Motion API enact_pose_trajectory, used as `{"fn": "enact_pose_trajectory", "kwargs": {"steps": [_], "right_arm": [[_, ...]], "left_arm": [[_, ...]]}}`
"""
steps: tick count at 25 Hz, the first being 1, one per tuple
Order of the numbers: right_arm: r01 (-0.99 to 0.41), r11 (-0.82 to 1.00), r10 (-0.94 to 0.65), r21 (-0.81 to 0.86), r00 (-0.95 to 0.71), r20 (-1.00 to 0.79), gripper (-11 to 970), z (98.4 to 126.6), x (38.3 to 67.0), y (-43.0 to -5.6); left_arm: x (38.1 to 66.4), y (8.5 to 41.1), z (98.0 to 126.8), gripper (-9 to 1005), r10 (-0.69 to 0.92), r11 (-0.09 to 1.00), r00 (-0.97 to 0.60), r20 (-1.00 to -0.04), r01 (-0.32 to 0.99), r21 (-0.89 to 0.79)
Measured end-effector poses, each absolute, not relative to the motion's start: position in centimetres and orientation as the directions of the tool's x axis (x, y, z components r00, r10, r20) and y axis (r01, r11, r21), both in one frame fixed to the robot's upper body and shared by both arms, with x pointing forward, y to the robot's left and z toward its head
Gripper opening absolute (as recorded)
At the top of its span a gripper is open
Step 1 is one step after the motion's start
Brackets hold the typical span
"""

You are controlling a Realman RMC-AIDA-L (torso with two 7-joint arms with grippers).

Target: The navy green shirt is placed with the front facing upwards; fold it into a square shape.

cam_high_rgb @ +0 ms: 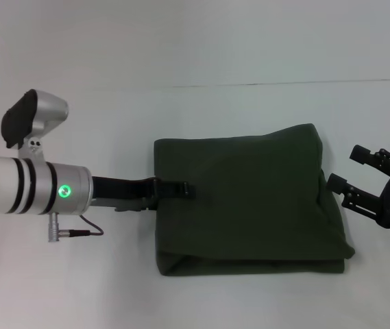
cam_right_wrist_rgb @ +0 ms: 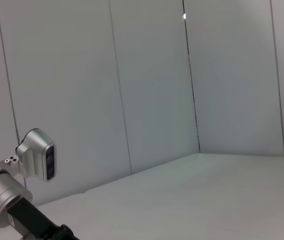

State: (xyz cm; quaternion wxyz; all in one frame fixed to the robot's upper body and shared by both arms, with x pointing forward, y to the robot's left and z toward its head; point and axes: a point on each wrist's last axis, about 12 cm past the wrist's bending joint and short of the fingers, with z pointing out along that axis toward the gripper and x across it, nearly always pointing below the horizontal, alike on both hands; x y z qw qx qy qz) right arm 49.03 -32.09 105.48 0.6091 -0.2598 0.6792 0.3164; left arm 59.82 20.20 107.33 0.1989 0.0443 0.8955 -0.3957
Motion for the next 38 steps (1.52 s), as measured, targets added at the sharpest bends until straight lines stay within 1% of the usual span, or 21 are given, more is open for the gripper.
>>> {"fn": "enact_pose_trajectory", "kwargs": {"steps": [6, 9, 12, 24, 28, 33, 38], "right_arm": [[-0.737, 0.666, 0.035, 0.114, -0.121, -0.992, 820, 105.5, 49.1, -32.1], [-0.737, 0.666, 0.035, 0.115, -0.123, -0.992, 820, 105.5, 49.1, -32.0], [-0.737, 0.666, 0.037, 0.117, -0.124, -0.992, 820, 105.5, 49.1, -32.0], [-0.733, 0.669, 0.046, 0.125, -0.128, -0.991, 821, 105.6, 49.2, -32.1], [-0.734, 0.667, 0.046, 0.124, -0.126, -0.991, 821, 105.6, 49.2, -32.1], [-0.734, 0.667, 0.05, 0.129, -0.129, -0.99, 821, 105.6, 49.2, -32.1], [-0.733, 0.667, 0.054, 0.135, -0.133, -0.99, 821, 105.6, 49.3, -31.9]], "left_arm": [[59.9, 19.4, 107.0, 911, -0.082, 0.68, -0.93, -0.359, 0.211, -0.702], [60.0, 19.5, 107.1, 898, -0.087, 0.682, -0.926, -0.367, 0.213, -0.7], [60.0, 19.6, 107.2, 690, -0.085, 0.681, -0.926, -0.369, 0.217, -0.7], [59.8, 19.3, 107.2, 442, -0.051, 0.677, -0.924, -0.378, 0.246, -0.694], [59.7, 19.4, 107.2, 203, -0.045, 0.675, -0.922, -0.384, 0.255, -0.692], [59.4, 19.9, 107.1, 27, -0.038, 0.674, -0.917, -0.396, 0.269, -0.687], [59.0, 21.3, 107.4, 28, -0.047, 0.677, -0.903, -0.426, 0.285, -0.678]]}}
